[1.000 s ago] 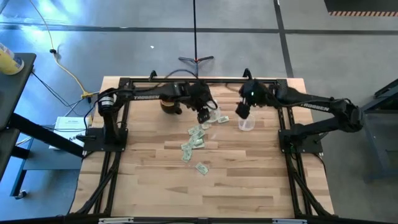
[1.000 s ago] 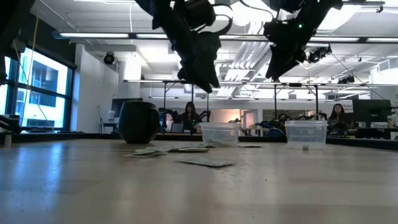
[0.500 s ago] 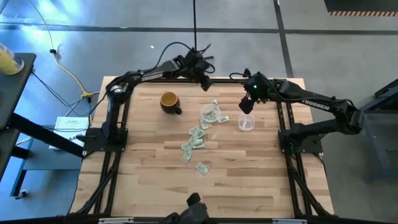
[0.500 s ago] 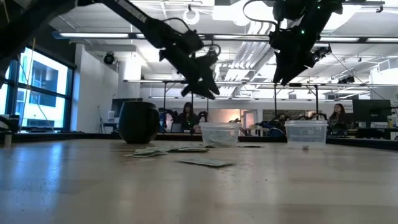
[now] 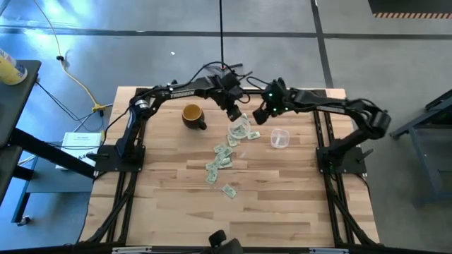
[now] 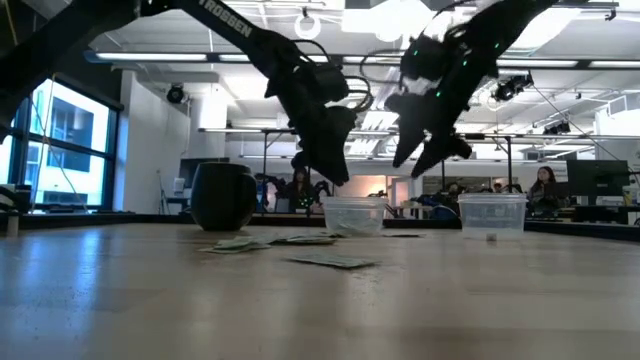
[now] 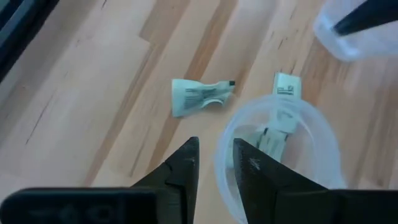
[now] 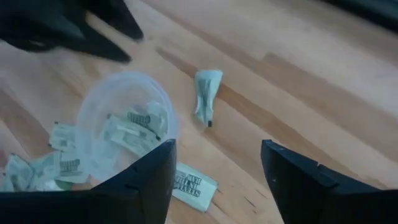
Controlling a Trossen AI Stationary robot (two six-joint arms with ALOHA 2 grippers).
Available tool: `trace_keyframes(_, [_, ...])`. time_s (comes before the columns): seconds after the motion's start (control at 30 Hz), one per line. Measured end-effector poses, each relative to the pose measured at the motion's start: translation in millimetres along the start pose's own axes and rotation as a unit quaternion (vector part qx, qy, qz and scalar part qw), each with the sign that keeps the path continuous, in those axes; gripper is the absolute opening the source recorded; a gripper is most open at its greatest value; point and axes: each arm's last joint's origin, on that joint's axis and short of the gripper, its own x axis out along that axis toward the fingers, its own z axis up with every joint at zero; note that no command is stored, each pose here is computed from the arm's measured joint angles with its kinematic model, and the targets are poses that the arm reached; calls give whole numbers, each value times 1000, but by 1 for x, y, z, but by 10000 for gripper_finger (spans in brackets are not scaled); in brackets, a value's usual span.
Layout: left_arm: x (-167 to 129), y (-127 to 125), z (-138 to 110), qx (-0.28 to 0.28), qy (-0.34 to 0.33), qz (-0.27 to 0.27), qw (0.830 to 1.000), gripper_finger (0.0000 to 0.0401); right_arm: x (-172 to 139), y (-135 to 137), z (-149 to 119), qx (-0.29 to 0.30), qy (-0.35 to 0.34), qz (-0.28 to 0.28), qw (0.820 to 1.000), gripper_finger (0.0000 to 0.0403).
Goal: Pick and place items into bin
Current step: Put the light green stevia packet into the left transparent bin
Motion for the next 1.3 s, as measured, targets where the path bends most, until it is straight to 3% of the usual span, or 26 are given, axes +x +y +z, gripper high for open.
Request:
trace_keyframes(0.2, [-13, -16, -3, 15, 25, 8, 1000, 127, 35, -7, -3, 0, 17, -46, 999, 162])
trace_keyframes(0.33, [-39, -41, -6, 48, 31, 32, 998, 127, 50, -6, 1, -9, -4, -29, 1000, 109])
trace_keyframes(0.53, [-72, -78, -15, 87, 34, 76, 993, 127, 69, -8, -5, -23, 30, -4, 999, 32])
trace_keyframes(0.7, [-84, -86, -22, 83, 46, 102, 990, 127, 69, 12, 2, -47, 15, 52, 997, 3])
trace_keyframes(0.87, [-79, -82, -29, 70, 55, 107, 990, 127, 72, 34, 6, -120, 54, 54, 990, 12])
trace_keyframes(1.03, [-74, -78, -32, 63, 62, 116, 989, 127, 64, 28, 19, -147, -8, -93, 985, 43])
trace_keyframes(1.1, [-74, -80, -33, 57, 61, 119, 989, 127, 59, 21, 26, -155, -22, -112, 981, 61])
trace_keyframes(1.2, [-89, -86, -34, 67, 48, 115, 990, 127, 58, 8, 28, -175, 6, -94, 980, 100])
trace_keyframes(1.3, [-117, -91, -36, 80, 23, 119, 989, 127, 61, -4, 24, -173, 43, -27, 984, 150])
